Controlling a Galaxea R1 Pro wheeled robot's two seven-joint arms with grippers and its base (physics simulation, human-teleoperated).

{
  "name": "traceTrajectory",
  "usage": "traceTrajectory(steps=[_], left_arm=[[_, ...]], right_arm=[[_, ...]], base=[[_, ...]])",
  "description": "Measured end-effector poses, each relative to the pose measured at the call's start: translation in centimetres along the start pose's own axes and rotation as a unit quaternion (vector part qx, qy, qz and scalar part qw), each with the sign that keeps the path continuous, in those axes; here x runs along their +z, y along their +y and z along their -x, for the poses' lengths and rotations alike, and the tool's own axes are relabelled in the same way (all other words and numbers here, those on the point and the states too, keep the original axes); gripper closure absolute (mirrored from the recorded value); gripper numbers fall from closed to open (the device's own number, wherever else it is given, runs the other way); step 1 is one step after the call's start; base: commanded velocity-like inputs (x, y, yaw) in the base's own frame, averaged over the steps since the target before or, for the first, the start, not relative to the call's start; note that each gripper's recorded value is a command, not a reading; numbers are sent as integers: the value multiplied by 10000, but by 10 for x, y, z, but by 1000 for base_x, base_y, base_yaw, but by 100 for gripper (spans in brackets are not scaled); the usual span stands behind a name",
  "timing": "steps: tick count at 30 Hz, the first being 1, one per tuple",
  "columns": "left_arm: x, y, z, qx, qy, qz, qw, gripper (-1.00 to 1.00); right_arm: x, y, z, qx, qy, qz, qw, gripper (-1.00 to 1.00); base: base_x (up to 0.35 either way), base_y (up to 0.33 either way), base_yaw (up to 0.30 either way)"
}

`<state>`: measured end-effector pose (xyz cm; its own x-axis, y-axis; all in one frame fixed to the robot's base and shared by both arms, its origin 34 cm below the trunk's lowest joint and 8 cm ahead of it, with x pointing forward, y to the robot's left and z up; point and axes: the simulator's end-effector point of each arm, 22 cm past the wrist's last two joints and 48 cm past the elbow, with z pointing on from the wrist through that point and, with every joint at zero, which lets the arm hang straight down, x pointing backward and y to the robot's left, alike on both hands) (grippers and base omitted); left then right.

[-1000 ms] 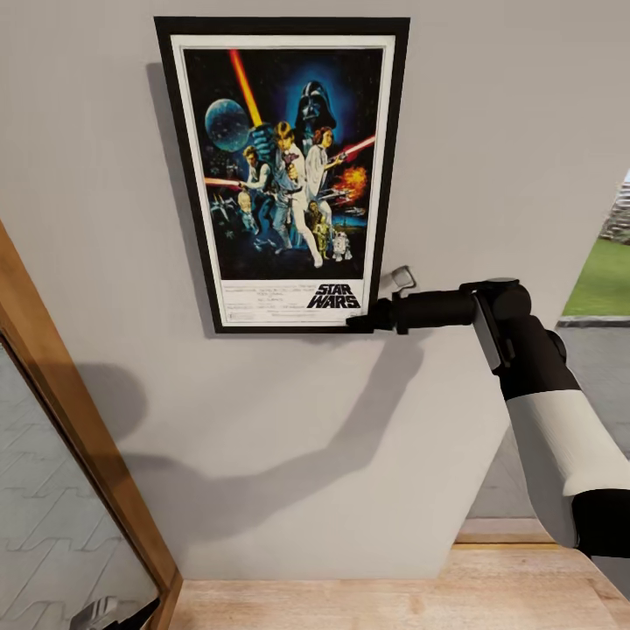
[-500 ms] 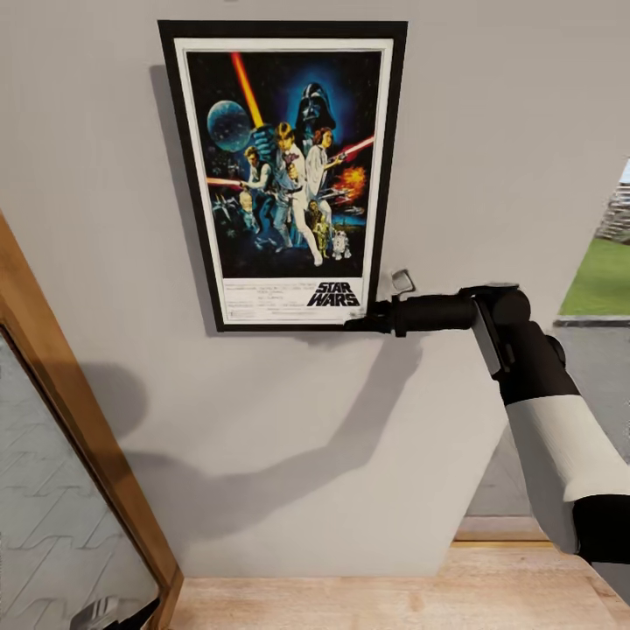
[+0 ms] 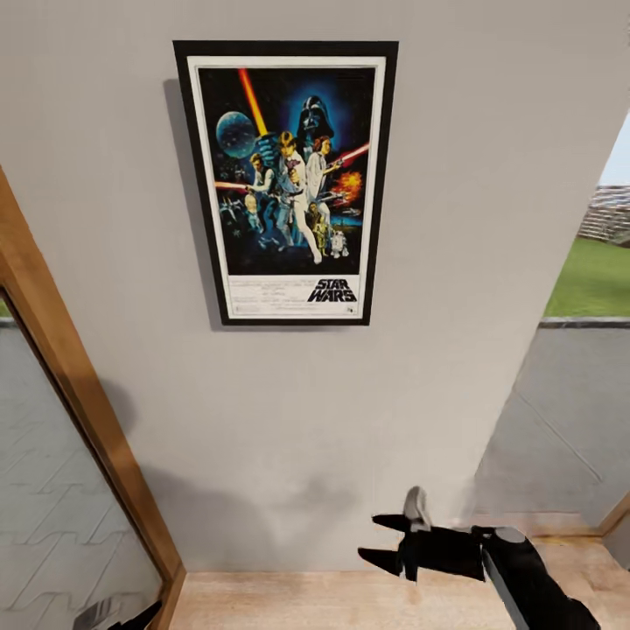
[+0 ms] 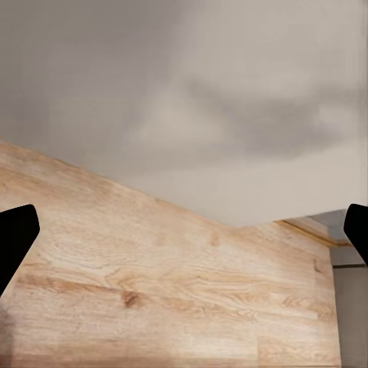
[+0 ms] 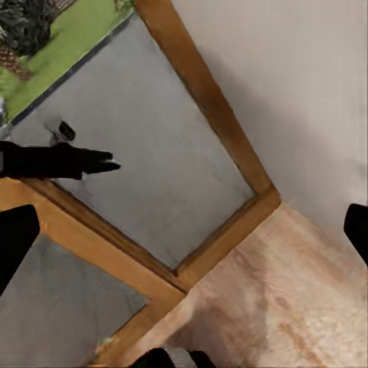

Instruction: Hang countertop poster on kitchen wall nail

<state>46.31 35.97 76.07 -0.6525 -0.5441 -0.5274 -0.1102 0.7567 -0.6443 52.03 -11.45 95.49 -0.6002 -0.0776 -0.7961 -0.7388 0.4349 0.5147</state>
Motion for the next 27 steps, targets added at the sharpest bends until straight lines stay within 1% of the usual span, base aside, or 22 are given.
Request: traceTrajectory(steps=[1,2,3,4,6,7,8,9,10,11,12,15,16,17,18,19,21,22,24,25,27], left_arm=[[0,-1,1,5,-8,-7,10000,-100],[0,-1,1,6,-10,-11,10000,-100],[0,-2,0,6,-13,-14,10000,-100],[1,-3,1,8,-14,-17,10000,-100],[1,-4,1,20,-11,-27,10000,-100],[1,-4,-1,39,14,-34,10000,-100],[1,-5,-1,48,22,-37,10000,-100],[1,-5,-1,52,20,-40,10000,-100],[1,-6,-1,57,21,-44,10000,-100],[1,-6,0,58,15,-49,10000,-100],[1,-7,0,59,9,-53,10000,-100],[2,-8,1,62,-9,-66,10000,-100],[2,-9,1,63,-15,-72,10000,-100],[2,-10,1,65,-21,-77,9999,-100],[2,-10,2,67,-27,-83,9999,-100],[2,-11,2,70,-33,-87,9999,-100],[2,-11,3,73,-44,-92,9999,-100],[2,-12,3,73,-49,-96,9999,-100],[2,-13,4,78,-61,-106,9999,-100],[2,-14,4,75,-63,-114,9999,-100],[3,-16,4,71,-72,-127,9999,-100]], right_arm=[[0,-3,-17,127,52,-58,9999,-100],[1,-16,-33,245,99,-188,9995,-100],[-1,-30,-76,556,262,-432,9972,-100],[-2,-35,-93,695,333,-534,9956,-100],[-5,-43,-118,858,430,-738,9926,-100],[-10,-54,-151,1051,579,-1064,9871,-100],[-15,-61,-173,1218,696,-1284,9817,-100],[-17,-63,-183,1293,749,-1390,9790,-100],[-21,-67,-201,1430,865,-1579,9732,-100],[-24,-69,-210,1504,922,-1676,9699,-100],[-29,-72,-228,1643,1040,-1856,9632,-100],[-37,-75,-251,1831,1201,-2104,9528,-100],[-41,-75,-265,1936,1302,-2233,9464,-100],[-44,-75,-271,1980,1342,-2289,9436,-100],[-47,-75,-280,2052,1413,-2371,9390,-100],[-48,-75,-283,2077,1435,-2405,9373,-100],[-53,-77,-291,2135,1495,-2550,9312,-100],[-56,-80,-294,2141,1520,-2657,9276,-100],[-60,-84,-296,2136,1547,-2785,9235,-100],[-62,-87,-300,2141,1581,-2900,9193,-100],[-63,-89,-302,2148,1607,-3018,9149,-100]], base=[[0,0,0],[0,0,0],[0,0,0],[0,0,0],[0,0,0],[0,0,0],[0,0,0],[0,0,0],[0,0,0],[0,0,0],[0,0,0],[0,0,0],[0,0,0],[0,0,0],[0,0,0],[0,0,0],[0,0,0],[0,0,0],[0,0,0],[0,0,0],[0,0,0]])
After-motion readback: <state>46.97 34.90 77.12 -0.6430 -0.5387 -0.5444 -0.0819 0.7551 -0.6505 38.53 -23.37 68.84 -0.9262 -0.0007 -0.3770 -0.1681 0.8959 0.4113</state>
